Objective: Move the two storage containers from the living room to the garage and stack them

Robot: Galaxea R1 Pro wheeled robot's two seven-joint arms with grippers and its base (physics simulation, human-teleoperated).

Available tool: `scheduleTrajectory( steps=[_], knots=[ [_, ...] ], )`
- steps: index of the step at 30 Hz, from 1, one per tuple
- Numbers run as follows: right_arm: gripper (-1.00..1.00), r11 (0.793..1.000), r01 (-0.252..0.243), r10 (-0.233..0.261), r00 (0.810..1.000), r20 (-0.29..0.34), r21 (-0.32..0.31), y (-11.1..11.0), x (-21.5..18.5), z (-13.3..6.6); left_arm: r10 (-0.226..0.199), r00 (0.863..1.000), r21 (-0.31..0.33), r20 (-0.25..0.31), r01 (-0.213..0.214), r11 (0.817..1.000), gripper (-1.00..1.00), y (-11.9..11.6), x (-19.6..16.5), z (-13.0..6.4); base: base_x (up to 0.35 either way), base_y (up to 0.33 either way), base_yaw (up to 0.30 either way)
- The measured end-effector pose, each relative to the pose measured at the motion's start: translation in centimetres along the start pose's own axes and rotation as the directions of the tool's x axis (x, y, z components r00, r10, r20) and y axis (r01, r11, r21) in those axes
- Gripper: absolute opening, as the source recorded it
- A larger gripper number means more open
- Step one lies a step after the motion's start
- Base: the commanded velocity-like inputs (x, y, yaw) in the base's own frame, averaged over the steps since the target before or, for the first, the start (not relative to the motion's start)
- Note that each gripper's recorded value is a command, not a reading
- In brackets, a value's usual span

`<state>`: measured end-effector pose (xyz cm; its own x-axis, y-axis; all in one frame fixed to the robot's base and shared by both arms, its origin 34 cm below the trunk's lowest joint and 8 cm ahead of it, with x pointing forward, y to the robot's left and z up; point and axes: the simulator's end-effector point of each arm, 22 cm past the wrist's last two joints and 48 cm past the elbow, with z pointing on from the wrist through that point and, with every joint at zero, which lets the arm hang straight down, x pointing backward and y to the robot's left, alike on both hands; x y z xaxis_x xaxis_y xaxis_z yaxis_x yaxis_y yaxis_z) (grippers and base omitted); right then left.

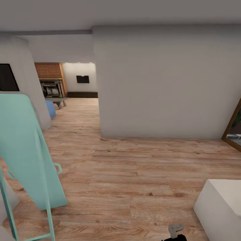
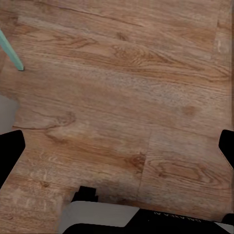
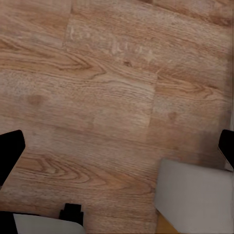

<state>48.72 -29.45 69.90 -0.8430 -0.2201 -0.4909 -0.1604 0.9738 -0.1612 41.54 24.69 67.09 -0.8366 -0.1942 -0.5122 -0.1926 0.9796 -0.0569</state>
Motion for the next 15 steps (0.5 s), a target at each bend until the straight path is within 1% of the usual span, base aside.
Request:
scheduleTrajectory(
  steps=[15],
  knots=[
    [1.00, 1.000, 0.000, 0.000, 1.000, 0.000, 0.000, 0.04, 0.00, 0.00, 0.000, 1.000, -0.001, 0.000, 0.000, 1.000, 1.00, 0.03, 0.00, 0.00, 0.328, -0.005, 0.000]
  ],
)
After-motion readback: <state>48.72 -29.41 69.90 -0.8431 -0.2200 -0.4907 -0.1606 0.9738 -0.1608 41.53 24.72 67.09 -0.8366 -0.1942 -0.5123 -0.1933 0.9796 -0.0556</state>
